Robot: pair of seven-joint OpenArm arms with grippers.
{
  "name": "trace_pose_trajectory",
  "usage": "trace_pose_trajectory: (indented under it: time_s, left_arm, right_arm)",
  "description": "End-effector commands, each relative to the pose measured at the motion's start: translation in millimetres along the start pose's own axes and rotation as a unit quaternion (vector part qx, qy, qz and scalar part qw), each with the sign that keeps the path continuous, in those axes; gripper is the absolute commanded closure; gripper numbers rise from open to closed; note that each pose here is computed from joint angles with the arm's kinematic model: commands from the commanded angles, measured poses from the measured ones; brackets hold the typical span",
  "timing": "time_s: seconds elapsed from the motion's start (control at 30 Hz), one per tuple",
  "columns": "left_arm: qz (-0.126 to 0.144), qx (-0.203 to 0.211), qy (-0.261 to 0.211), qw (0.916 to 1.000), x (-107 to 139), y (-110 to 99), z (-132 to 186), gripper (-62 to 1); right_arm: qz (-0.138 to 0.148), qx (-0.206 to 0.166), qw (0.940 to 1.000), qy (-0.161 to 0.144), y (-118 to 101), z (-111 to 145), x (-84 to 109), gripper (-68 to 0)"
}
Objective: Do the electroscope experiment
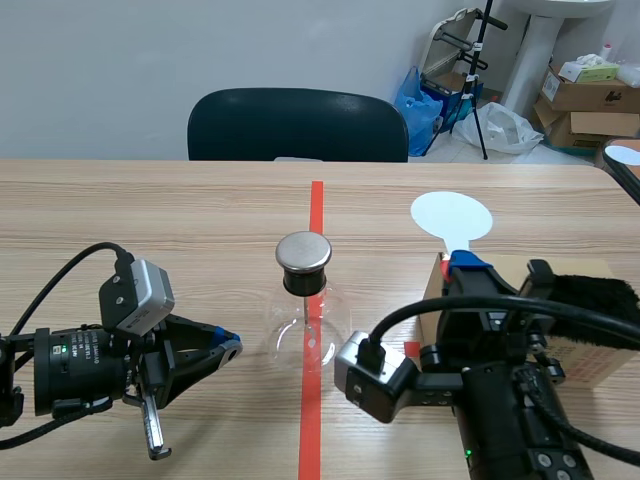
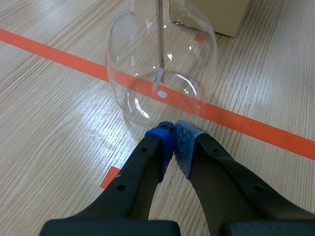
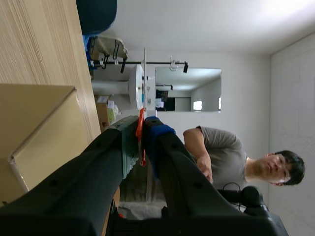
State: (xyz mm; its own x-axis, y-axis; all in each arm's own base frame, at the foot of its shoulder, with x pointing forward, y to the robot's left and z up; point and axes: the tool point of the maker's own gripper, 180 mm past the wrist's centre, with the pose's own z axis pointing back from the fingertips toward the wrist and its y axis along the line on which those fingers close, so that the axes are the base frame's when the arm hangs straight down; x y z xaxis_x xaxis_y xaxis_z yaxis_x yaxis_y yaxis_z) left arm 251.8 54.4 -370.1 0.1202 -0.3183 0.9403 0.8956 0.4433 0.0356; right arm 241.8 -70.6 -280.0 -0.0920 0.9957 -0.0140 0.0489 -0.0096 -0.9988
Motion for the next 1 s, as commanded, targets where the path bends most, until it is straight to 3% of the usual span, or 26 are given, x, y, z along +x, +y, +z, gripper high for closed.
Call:
trace_pose_trajectory:
  time_s: [0.0, 0.27, 0.53, 0.73, 0.97]
  left_arm:
    - [-0.003, 0.001, -0.022, 0.9998, 13.1, 3.6, -1.8, -3.0]
    - [-0.003, 0.001, -0.022, 0.9998, 13.1, 3.6, -1.8, -3.0]
    - [-0.003, 0.001, -0.022, 0.9998, 13.1, 3.6, -1.8, -3.0]
    - [-0.003, 0.001, -0.022, 0.9998, 13.1, 3.6, -1.8, -3.0]
    - [-0.003, 0.001, -0.022, 0.9998, 13.1, 3.6, -1.8, -3.0]
  right_arm:
    - [0.003, -0.013, 0.9999, 0.01, -6.2, -3.6, -7.0, -1.0]
    - [0.002, -0.014, 0.9982, 0.059, -6.3, -2.3, -24.7, -1.0]
    - [0.002, -0.014, 0.9981, 0.06, -6.3, -2.3, -25.1, -1.0]
    - [0.003, -0.013, 0.9996, 0.024, -6.2, -3.4, -12.1, -1.0]
    - [0.004, -0.013, 0.9982, -0.059, -6.0, -2.4, 17.6, -1.0]
